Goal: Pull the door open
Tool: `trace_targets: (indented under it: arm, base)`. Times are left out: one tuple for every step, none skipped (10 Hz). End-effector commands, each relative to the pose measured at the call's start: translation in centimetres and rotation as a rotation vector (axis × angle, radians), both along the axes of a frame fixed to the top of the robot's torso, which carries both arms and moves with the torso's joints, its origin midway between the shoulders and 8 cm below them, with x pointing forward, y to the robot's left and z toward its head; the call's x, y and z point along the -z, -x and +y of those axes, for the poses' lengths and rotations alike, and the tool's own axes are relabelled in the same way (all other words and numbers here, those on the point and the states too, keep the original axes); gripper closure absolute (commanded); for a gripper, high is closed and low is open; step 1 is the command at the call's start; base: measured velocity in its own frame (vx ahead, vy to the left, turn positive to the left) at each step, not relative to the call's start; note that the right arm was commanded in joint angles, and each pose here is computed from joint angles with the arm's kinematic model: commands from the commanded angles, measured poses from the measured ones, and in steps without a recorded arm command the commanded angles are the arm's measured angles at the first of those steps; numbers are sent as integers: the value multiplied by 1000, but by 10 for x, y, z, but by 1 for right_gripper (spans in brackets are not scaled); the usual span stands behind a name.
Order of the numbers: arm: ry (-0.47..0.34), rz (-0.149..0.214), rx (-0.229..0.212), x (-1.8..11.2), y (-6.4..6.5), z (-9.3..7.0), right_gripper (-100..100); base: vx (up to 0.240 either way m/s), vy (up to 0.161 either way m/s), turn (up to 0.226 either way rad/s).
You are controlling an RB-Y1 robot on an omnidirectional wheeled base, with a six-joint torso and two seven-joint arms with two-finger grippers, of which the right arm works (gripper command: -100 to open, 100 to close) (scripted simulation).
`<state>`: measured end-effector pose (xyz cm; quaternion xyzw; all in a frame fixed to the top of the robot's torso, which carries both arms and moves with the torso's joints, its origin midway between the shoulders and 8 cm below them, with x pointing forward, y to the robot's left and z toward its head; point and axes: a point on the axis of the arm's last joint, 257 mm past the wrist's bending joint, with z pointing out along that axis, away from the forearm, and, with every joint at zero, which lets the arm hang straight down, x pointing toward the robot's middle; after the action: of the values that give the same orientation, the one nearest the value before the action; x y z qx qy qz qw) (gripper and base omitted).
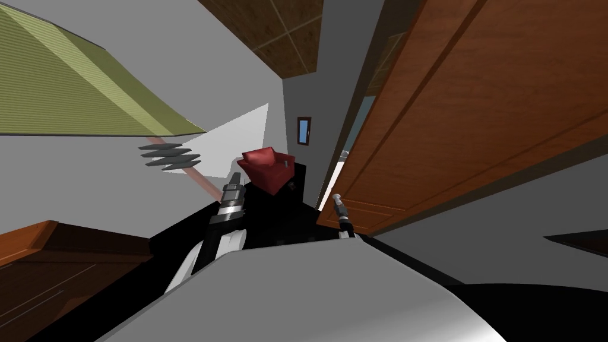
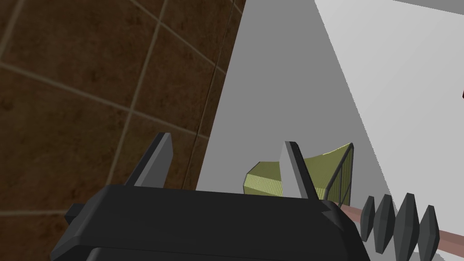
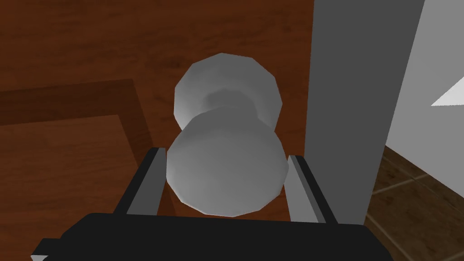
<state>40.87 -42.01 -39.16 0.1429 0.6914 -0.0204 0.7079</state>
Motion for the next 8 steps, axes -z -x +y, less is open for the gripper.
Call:
trace_targets:
  arm:
    - [-56, -12, -2, 1, 0, 3, 100]
    - [-87, -21, -1, 0, 0, 3, 100]
    - [-93, -22, -1, 0, 0, 3, 100]
    - [-132, -33, -1, 0, -1, 3, 100]
    - [-163, -42, 0, 0, -1, 3, 100]
    - [-171, -44, 0, 0, -1, 3, 100]
    - [-211, -54, 0, -1, -2, 3, 100]
    - [-240, -63, 1, -1, -2, 3, 100]
  base:
    - [-29, -9, 25]
    - [-30, -11, 26]
    - [-20, -5, 10]
    - [-22, -4, 22]
    - [-29, -10, 27]
    - [-23, -9, 20]
    - [-20, -9, 23]
    - [-25, -10, 31]
